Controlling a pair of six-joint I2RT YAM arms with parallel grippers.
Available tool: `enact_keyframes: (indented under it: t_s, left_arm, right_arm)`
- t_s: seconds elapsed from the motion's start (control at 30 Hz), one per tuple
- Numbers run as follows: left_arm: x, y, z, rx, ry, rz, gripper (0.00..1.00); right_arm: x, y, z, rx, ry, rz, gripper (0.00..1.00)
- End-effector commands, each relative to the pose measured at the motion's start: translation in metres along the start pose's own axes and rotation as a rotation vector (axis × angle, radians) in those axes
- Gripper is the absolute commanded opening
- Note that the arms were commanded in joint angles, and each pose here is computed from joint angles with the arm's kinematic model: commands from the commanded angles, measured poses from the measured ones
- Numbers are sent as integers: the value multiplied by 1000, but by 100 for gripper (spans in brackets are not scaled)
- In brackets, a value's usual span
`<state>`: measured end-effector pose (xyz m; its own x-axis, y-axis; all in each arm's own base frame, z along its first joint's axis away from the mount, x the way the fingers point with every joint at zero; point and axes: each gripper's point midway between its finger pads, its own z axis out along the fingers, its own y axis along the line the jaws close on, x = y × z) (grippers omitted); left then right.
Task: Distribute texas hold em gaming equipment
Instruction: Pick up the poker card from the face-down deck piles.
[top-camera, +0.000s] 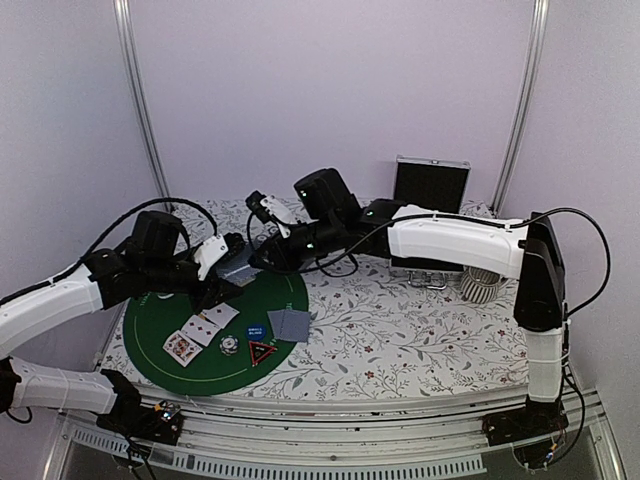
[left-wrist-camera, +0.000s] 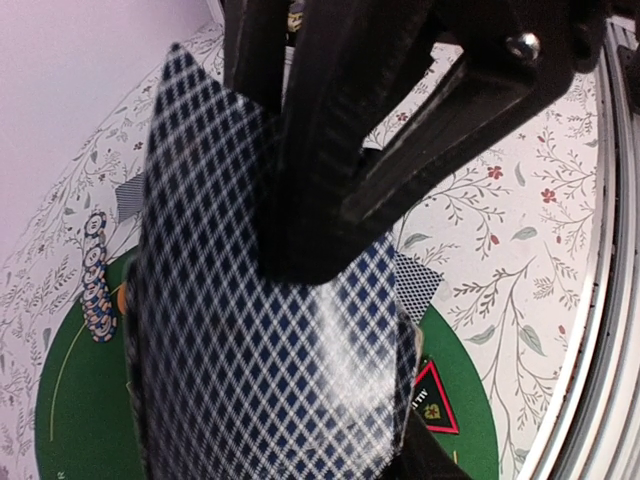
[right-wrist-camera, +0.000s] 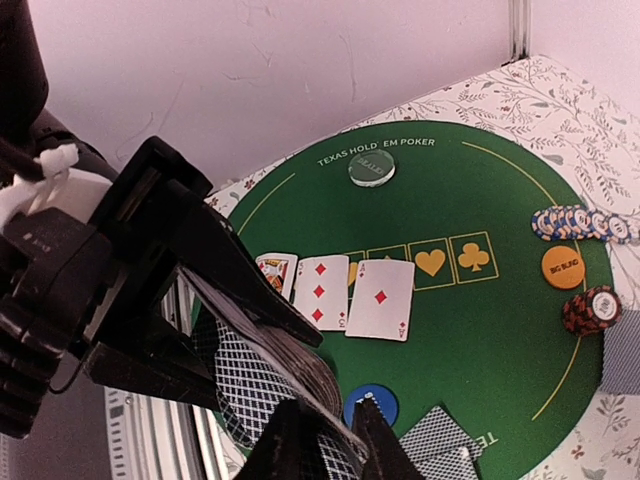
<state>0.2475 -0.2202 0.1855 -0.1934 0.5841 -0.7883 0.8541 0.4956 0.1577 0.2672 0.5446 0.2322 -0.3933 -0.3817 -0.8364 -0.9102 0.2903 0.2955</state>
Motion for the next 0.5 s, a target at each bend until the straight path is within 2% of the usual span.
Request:
enact_keyframes:
  t_s: [0.0,0.07,0.1,0.3,0.47]
  left_arm:
    - [0,7,1,-32,3,-13,36]
    - [3,10,1,-45,15,-16,35]
    - [4,11,2,-53,21,-20,36]
    - [10,30,-1,-125,39,-75,36]
    - [13,52,-8,-203,34,-138,36]
  right_arm:
    - [-19,2,-21,49,-18,-28,12]
    - [-19,0,-24,63,-14,-35,4]
    - [-20,-1,-25,70,-14,-39,3]
    - [-31,3,-36,37,-41,-46,2]
    - [-41,-11,-40,-24,-75,29,1]
